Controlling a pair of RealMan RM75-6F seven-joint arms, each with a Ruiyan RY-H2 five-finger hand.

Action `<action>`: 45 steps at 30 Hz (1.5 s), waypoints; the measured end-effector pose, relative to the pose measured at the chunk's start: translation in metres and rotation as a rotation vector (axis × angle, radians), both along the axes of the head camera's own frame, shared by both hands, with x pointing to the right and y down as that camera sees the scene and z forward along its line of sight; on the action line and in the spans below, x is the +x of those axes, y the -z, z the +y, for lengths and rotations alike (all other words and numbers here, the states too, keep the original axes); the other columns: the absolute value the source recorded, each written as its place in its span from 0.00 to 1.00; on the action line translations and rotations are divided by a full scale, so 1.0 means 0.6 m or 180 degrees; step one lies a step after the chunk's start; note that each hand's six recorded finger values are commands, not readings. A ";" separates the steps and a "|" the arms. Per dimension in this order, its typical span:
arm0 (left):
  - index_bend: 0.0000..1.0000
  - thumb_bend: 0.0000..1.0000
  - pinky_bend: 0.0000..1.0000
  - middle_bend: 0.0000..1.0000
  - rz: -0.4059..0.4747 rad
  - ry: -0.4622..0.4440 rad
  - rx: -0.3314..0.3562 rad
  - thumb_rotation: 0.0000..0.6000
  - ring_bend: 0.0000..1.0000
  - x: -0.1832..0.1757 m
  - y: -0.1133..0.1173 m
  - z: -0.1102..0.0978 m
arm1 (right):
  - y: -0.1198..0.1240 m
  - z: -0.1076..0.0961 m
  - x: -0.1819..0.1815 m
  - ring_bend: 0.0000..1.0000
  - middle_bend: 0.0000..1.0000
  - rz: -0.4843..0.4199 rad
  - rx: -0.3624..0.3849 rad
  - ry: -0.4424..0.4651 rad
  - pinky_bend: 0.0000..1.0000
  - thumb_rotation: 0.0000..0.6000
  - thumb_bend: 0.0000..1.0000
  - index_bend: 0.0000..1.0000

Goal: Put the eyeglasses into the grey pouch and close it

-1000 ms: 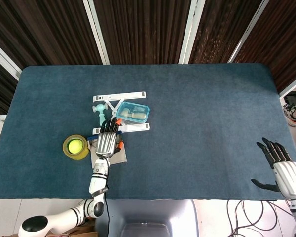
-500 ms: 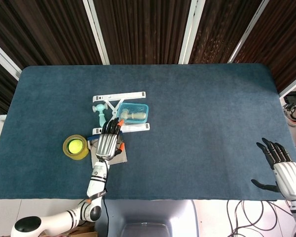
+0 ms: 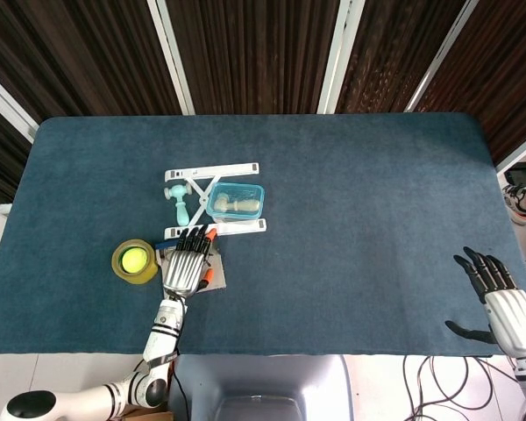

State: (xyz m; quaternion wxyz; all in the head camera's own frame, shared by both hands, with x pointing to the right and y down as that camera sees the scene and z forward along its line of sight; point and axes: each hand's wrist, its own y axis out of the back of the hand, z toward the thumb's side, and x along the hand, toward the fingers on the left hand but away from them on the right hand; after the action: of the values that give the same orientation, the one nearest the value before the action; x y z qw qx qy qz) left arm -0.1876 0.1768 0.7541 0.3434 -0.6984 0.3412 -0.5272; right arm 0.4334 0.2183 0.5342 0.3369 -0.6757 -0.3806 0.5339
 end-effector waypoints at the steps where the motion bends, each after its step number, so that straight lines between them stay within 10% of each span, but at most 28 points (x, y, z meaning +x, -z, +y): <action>1: 0.00 0.34 0.02 0.00 -0.0010 -0.0001 -0.0003 1.00 0.00 -0.001 -0.001 0.000 | 0.000 0.000 0.001 0.00 0.00 0.0001 0.0001 -0.0003 0.05 1.00 0.17 0.00; 45: 0.00 0.34 0.02 0.00 0.0051 0.0278 0.0217 1.00 0.00 -0.016 0.005 -0.039 | -0.002 0.000 -0.002 0.00 0.00 0.0015 -0.0008 0.0016 0.05 1.00 0.17 0.00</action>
State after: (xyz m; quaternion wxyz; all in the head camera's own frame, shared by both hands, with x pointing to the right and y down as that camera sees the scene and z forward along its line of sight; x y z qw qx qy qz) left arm -0.1975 0.1537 0.7513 0.3409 -0.6748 0.3919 -0.5242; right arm 0.4321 0.2183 0.5352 0.3383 -0.6758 -0.3774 0.5351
